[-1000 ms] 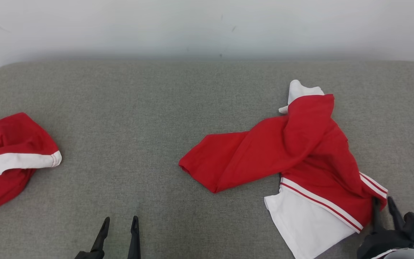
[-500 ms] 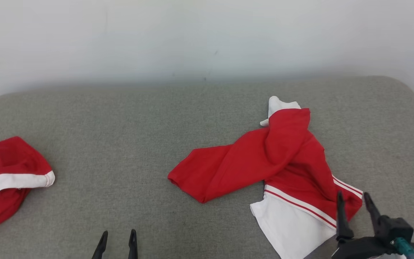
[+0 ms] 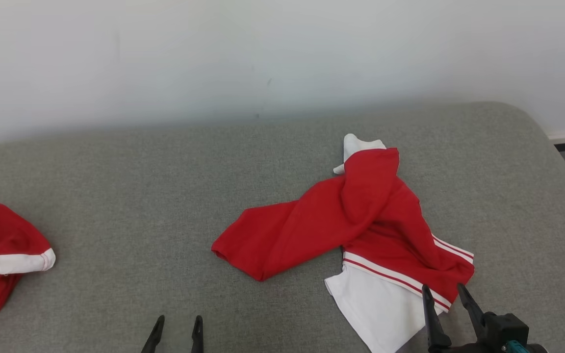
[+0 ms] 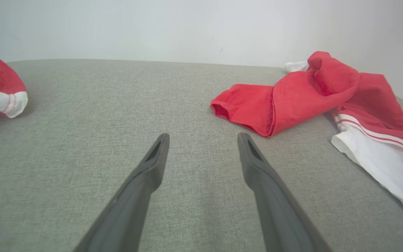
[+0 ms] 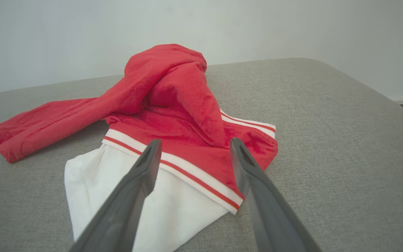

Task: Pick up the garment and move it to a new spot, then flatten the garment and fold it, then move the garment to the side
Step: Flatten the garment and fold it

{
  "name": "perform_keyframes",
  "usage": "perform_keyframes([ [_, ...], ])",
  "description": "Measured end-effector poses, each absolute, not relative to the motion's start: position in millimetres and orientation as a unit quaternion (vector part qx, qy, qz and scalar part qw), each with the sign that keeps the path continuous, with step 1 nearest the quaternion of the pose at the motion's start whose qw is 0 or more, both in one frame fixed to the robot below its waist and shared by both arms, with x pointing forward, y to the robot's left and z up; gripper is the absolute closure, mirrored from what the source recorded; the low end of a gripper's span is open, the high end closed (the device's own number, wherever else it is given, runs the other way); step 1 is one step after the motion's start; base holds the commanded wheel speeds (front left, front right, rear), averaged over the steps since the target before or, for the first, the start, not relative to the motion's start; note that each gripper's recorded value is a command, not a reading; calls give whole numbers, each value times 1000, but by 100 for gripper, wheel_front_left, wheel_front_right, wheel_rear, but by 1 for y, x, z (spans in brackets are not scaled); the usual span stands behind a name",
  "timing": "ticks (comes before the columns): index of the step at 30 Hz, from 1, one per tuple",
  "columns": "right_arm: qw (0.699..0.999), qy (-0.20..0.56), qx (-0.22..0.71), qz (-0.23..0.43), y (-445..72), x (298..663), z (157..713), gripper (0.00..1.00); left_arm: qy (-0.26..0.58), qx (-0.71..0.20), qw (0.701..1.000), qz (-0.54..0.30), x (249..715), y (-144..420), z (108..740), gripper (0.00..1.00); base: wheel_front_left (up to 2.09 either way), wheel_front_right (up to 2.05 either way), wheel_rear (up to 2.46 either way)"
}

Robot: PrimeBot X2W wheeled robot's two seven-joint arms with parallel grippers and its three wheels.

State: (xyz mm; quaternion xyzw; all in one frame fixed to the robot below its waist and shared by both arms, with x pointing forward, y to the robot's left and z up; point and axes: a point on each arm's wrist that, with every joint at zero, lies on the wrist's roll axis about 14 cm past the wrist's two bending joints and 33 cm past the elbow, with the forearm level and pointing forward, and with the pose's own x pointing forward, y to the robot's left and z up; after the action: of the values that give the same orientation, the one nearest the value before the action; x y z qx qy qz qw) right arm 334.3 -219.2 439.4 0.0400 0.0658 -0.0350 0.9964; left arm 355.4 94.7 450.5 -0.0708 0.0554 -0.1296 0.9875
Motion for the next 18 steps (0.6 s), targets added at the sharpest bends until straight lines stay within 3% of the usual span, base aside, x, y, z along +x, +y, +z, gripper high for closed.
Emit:
perform_keyframes([
  [10,996,76,34,-27,-216,354,434,0,32,-66,971,-228,394,35,465,0,0,0,0],
  [18,995,90,39,-19,-210,368,425,0,85,-58,945,-310,417,-15,436,0,0,0,0],
])
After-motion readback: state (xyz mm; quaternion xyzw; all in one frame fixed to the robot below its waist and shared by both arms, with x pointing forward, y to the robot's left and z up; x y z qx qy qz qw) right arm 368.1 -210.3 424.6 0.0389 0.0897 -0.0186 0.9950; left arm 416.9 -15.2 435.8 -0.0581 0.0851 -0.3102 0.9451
